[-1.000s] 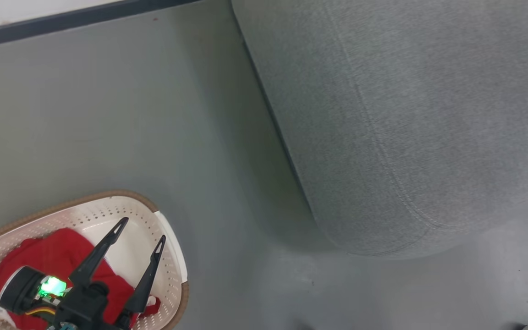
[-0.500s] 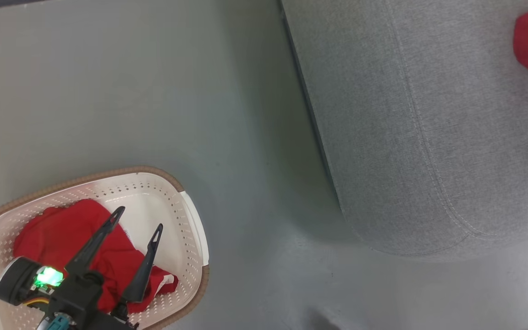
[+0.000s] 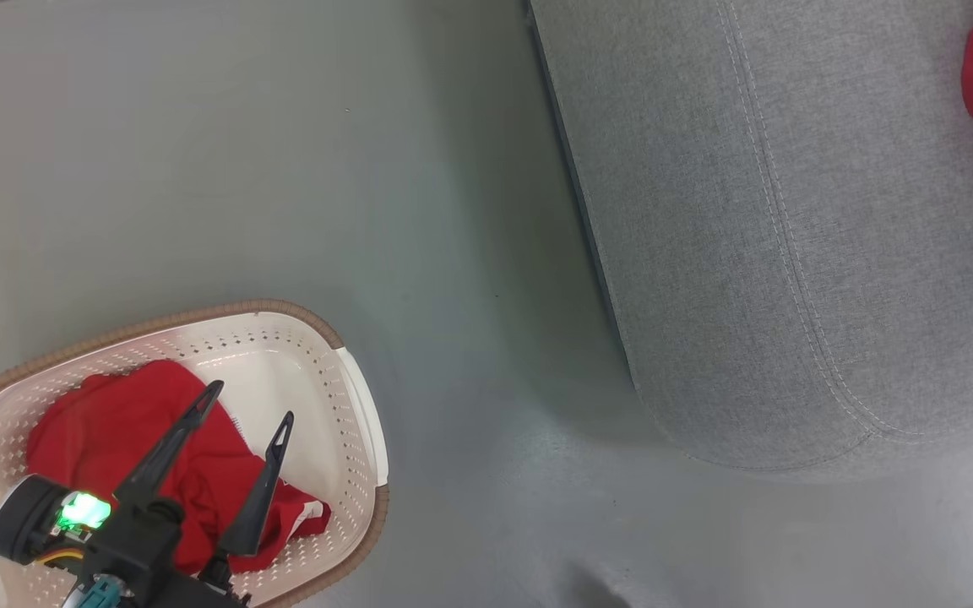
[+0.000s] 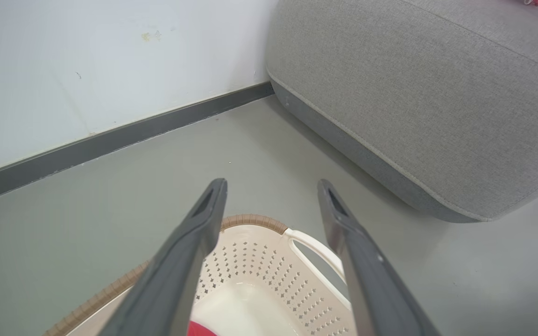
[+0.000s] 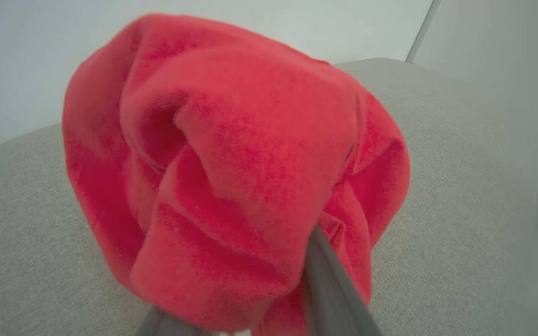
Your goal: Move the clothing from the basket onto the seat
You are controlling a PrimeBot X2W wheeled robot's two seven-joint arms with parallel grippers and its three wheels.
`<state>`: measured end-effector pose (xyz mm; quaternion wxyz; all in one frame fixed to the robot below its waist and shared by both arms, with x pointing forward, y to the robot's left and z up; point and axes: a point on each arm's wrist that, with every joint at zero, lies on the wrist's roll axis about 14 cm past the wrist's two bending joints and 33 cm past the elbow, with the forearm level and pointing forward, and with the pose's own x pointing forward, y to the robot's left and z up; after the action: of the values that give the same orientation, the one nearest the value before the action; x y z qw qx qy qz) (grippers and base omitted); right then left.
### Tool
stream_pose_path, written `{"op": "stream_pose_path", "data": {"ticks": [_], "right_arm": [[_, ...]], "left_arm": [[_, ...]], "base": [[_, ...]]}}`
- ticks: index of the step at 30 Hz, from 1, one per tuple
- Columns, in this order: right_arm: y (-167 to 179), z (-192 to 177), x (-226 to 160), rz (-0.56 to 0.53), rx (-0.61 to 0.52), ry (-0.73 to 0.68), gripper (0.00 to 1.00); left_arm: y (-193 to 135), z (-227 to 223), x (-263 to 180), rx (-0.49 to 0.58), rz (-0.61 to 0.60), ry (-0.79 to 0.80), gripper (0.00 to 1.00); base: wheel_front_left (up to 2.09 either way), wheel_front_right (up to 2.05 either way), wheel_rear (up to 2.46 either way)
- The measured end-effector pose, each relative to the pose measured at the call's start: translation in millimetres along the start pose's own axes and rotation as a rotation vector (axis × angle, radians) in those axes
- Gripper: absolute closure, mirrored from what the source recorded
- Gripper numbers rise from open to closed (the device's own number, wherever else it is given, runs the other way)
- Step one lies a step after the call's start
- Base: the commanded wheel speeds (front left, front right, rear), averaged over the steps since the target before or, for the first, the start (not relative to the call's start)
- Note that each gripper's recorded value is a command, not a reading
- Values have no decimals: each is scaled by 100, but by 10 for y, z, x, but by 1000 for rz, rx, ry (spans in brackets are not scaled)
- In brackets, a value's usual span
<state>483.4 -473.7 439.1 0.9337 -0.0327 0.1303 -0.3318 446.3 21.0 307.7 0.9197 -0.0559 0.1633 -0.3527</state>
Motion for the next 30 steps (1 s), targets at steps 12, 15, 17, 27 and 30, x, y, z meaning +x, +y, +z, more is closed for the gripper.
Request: {"op": "stream_pose_path", "data": {"ticks": [12, 15, 17, 27, 30], "right_arm": [[-33, -110, -41, -7, 3, 40, 0], [6, -112, -68, 4, 1, 39, 0], [57, -135, -94, 14, 10, 46, 0], [76, -228, -271, 50, -33, 102, 0], [46, -363, -362, 56, -62, 162, 0]], "left_arm": [[-46, -4, 2, 2, -11, 7, 0], [-42, 15, -9, 5, -7, 6, 0], [-50, 37, -11, 3, -5, 3, 0], [-151, 196, -16, 2, -1, -25, 0], [-186, 242, -15, 3, -4, -33, 0]], "base": [[0, 0, 0], [0, 0, 0], [0, 0, 0], [0, 0, 0], [0, 0, 0]]}}
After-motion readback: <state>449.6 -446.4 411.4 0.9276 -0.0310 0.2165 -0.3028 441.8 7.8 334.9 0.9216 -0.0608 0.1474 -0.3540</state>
